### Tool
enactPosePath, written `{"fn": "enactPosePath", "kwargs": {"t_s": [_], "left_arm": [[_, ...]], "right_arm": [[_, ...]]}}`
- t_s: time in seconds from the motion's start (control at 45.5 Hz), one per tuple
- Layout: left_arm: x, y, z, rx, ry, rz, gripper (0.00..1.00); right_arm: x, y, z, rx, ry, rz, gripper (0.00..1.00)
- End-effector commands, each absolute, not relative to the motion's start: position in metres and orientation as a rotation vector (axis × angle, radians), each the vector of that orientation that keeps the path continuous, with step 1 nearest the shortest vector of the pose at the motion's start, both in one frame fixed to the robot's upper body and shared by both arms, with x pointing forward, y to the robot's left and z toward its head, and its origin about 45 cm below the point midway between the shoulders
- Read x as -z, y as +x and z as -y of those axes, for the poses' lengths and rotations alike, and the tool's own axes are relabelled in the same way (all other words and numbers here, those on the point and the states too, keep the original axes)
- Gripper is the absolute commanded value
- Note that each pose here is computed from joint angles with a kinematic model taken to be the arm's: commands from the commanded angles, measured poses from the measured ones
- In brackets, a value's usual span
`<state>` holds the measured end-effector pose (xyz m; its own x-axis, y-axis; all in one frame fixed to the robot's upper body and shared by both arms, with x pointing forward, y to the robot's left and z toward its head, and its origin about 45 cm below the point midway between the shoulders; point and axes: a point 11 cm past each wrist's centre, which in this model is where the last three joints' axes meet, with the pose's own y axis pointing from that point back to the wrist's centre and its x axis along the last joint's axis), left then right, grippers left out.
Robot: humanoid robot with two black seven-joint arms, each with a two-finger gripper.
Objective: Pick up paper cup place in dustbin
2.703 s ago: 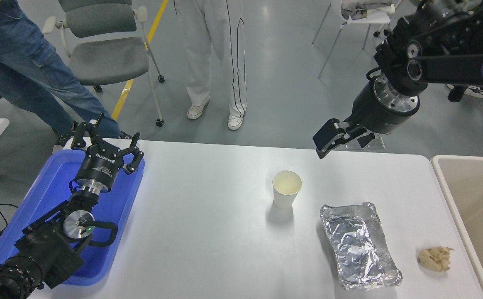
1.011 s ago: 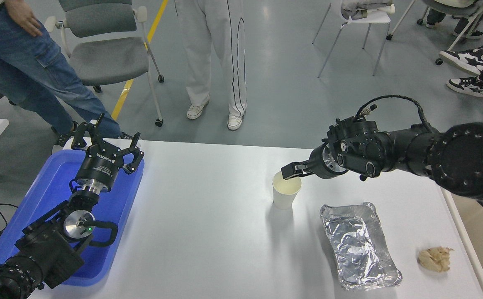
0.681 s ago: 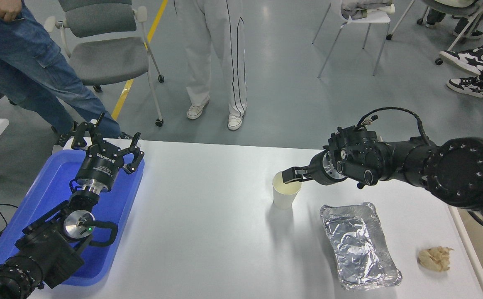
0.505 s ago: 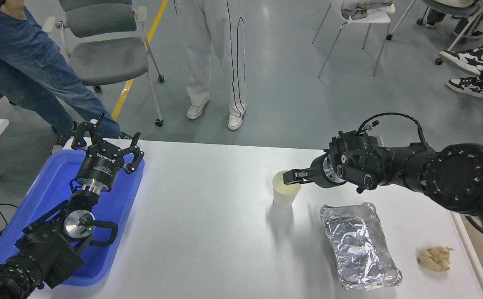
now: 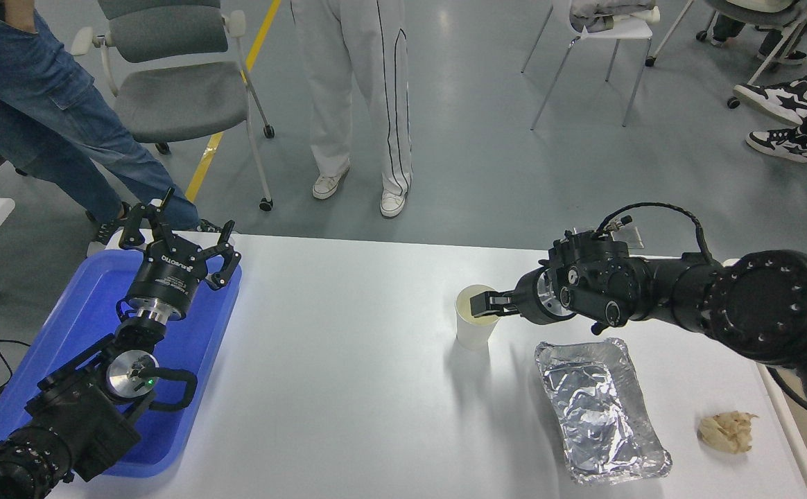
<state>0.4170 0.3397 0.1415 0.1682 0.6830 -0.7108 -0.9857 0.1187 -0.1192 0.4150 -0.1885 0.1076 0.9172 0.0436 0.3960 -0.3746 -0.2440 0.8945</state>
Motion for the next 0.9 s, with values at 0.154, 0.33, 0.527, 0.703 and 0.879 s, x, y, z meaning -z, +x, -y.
{"fn": "enactPosePath", "kwargs": {"t_s": [0.154,0.33,0.527,0.703,0.879], "left_arm": [[-0.1416,0.4170,-0.3397,-1.319,-0.664,-0.564,1.00],[-0.1416,0.4170,-0.3397,-1.319,-0.664,-0.564,1.00],[-0.1416,0.4170,-0.3397,-1.319,-0.664,-0.564,1.00],[-0.1416,0.4170,-0.3397,-1.319,-0.664,-0.564,1.00],[-0.1416,0.4170,-0.3397,-1.319,-0.664,-0.564,1.00]], "right_arm": [[-0.102,0.400,0.182,-0.239,1.806,0.251,0.00],[-0.109,0.404,0.180,-0.241,1.813,0.259,0.00],[-0.121,0.411,0.174,-0.260,1.820,0.257,0.00],[-0.128,0.409,0.170,-0.248,1.823,0.211,0.00],[-0.152,0.408,0.184,-0.239,1.805,0.170,0.00]]}}
